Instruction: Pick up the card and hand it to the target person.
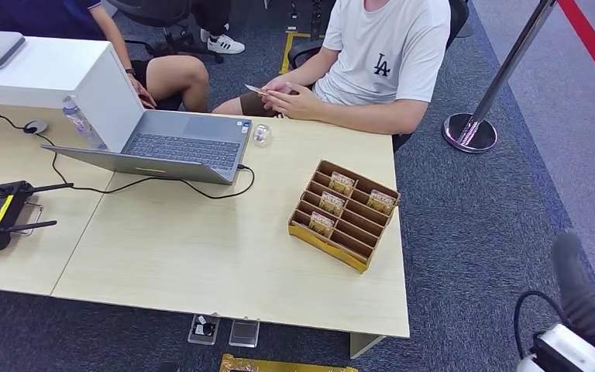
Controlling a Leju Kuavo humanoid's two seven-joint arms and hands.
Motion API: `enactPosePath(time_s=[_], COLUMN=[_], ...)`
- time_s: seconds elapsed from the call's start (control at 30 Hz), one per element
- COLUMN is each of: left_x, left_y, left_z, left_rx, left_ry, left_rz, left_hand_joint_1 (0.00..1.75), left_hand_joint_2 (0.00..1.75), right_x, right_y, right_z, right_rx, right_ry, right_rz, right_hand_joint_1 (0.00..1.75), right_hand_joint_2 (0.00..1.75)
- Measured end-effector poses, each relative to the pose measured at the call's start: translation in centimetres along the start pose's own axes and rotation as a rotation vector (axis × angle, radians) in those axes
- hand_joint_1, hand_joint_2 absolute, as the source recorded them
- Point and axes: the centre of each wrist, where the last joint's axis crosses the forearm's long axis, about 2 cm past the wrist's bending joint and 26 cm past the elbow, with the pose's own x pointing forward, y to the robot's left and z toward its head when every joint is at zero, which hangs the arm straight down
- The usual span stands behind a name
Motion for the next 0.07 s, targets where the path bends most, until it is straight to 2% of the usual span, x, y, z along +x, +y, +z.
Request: enactPosePath(time_s=[0.07], left_x=[-0.01], left_y=[0.01], left_z=[0.0], left_rx=[0.0], left_ry=[0.001], left_rz=[0.003], left_hand_joint_1=[0.0], left_hand_joint_2=[0.0], right_x=[-0.93], right_y=[-1.34], right_z=[0.66], right_rx=[-0.014], right_ry=[0.061], right_rz=[0.013], right_hand_joint_1=[0.0], right_hand_joint_2=[1.75])
